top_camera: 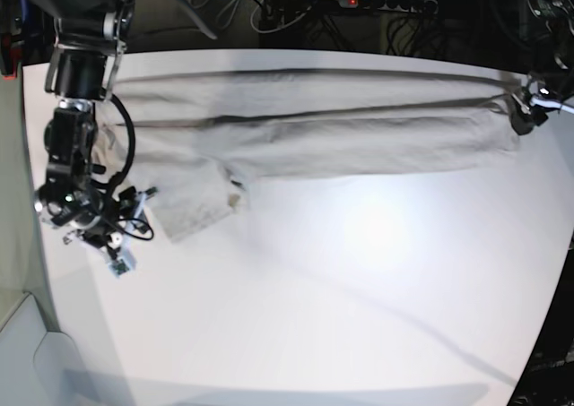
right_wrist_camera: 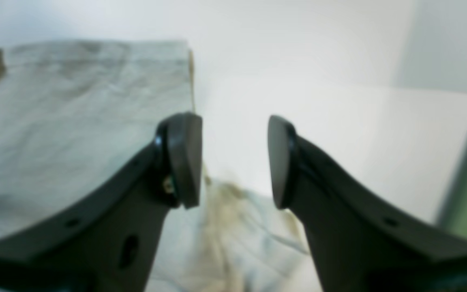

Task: Layout the t-shirt on the table in an organized manner, then fold the t-shirt properly
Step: 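Tuck the loose hem corner under with the right gripper and regrasp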

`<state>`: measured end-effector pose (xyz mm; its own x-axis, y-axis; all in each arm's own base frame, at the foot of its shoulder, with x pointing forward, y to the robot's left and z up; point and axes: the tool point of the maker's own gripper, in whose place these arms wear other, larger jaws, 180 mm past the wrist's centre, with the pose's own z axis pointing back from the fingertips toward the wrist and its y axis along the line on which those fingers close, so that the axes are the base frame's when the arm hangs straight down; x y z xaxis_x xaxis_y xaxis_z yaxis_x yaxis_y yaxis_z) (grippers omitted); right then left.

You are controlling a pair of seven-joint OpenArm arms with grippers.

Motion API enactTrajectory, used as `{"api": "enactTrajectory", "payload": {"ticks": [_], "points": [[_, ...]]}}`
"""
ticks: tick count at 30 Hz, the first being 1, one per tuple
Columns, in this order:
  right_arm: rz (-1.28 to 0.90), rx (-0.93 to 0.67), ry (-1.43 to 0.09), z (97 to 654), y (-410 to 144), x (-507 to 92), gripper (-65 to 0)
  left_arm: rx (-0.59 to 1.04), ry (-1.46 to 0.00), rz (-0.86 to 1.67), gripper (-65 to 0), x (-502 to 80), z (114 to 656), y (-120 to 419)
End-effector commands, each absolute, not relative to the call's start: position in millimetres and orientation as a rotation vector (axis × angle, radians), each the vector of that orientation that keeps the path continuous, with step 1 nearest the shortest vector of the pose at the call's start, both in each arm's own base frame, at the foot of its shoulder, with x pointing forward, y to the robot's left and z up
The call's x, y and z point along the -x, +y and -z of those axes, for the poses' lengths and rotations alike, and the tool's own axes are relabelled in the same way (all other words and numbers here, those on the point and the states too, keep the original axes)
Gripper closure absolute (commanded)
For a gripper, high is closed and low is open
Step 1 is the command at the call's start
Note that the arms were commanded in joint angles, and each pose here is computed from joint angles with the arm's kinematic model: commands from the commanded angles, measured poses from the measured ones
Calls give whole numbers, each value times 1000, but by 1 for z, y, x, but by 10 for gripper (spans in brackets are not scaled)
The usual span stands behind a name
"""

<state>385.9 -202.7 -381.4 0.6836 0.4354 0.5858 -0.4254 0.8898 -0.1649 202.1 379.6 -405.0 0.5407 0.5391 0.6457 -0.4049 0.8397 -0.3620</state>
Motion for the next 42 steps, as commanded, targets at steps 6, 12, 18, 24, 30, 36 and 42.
{"api": "enactTrajectory", "payload": {"ticks": [6,12,18,24,30,36,42], "points": [[-502,-100,-690,388,-165,-413,-267,166,-878,-546,-567,-209,389,388],[-476,-144,-696,395,-162,-425,-267,161,-863,-548,-567,-202,392,389],[-448,-174,-676,411,-167,-421,-266,161,-863,-548,-567,-202,392,389],[-438,-186,-642,423,-168,-414,-153,164,-864,-550,-567,-203,393,388],[-440,-178,-630,424,-171,-412,0,170,-867,-549,-566,-205,393,385],[-479,-92,-663,399,-184,-411,0,170,-867,-549,-566,-205,393,385],[-554,28,-742,358,-185,-392,0,171,-866,-548,-566,-205,393,385]]}}
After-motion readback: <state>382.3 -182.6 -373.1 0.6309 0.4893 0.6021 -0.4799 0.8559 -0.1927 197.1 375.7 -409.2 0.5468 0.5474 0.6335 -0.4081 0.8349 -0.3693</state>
